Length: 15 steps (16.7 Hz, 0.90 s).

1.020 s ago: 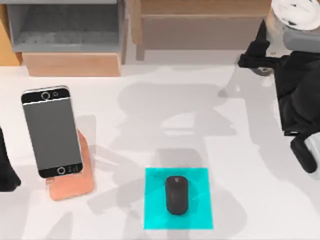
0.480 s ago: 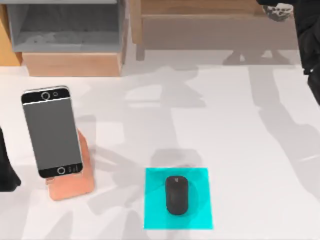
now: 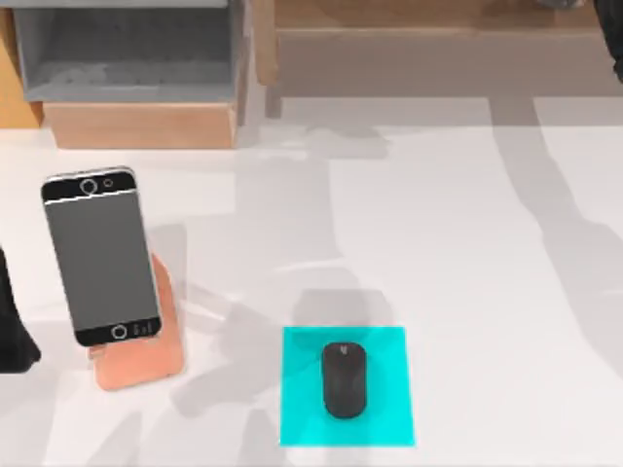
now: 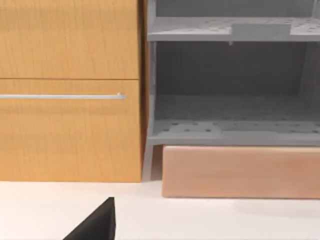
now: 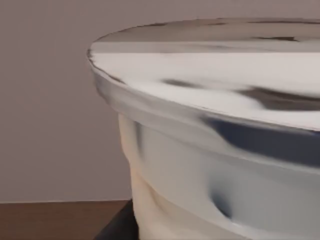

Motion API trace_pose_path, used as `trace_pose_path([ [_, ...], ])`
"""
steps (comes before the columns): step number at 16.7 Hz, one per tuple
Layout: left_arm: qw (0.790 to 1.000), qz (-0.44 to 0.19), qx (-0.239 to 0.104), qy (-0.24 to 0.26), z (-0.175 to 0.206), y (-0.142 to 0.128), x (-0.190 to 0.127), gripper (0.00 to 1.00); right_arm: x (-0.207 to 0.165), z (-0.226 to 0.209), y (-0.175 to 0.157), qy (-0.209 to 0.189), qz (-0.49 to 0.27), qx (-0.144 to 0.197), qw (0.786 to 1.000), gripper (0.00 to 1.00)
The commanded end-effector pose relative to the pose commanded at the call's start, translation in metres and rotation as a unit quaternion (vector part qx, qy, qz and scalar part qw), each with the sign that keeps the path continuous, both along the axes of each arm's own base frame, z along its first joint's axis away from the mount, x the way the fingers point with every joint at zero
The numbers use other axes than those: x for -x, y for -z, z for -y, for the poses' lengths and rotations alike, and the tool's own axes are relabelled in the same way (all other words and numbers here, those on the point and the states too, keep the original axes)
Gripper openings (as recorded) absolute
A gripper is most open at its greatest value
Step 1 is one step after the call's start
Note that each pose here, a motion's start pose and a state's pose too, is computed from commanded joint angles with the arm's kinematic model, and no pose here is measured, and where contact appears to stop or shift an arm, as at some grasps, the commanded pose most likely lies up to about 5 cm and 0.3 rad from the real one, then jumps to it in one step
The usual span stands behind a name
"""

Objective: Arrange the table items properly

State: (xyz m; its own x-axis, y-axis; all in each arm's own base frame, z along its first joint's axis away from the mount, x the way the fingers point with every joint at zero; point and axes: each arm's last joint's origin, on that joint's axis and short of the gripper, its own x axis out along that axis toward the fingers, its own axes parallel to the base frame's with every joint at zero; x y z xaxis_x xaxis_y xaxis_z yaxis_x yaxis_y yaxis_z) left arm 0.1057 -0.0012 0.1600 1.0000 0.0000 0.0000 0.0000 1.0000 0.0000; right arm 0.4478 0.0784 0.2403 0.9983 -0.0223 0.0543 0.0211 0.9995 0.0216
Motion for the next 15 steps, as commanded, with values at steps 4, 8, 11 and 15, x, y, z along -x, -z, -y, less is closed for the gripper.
trace_pose_path([
  [4,1.000,0.000,0.000,0.000,0.0000,0.0000,0.0000,1.00,-0.0103,0.0021,0.0014,-0.004,-0.024,0.014,1.000,0.00],
  [8,1.000,0.000,0.000,0.000,0.0000,0.0000,0.0000,1.00,-0.0088,-0.0003,0.0005,-0.006,-0.022,0.013,1.000,0.00],
  [11,1.000,0.000,0.000,0.000,0.0000,0.0000,0.0000,1.00,-0.0078,0.0014,-0.0078,-0.004,-0.012,0.012,1.000,0.00],
  [15,1.000,0.000,0.000,0.000,0.0000,0.0000,0.0000,1.00,-0.0103,0.0021,0.0014,-0.004,-0.024,0.014,1.000,0.00],
])
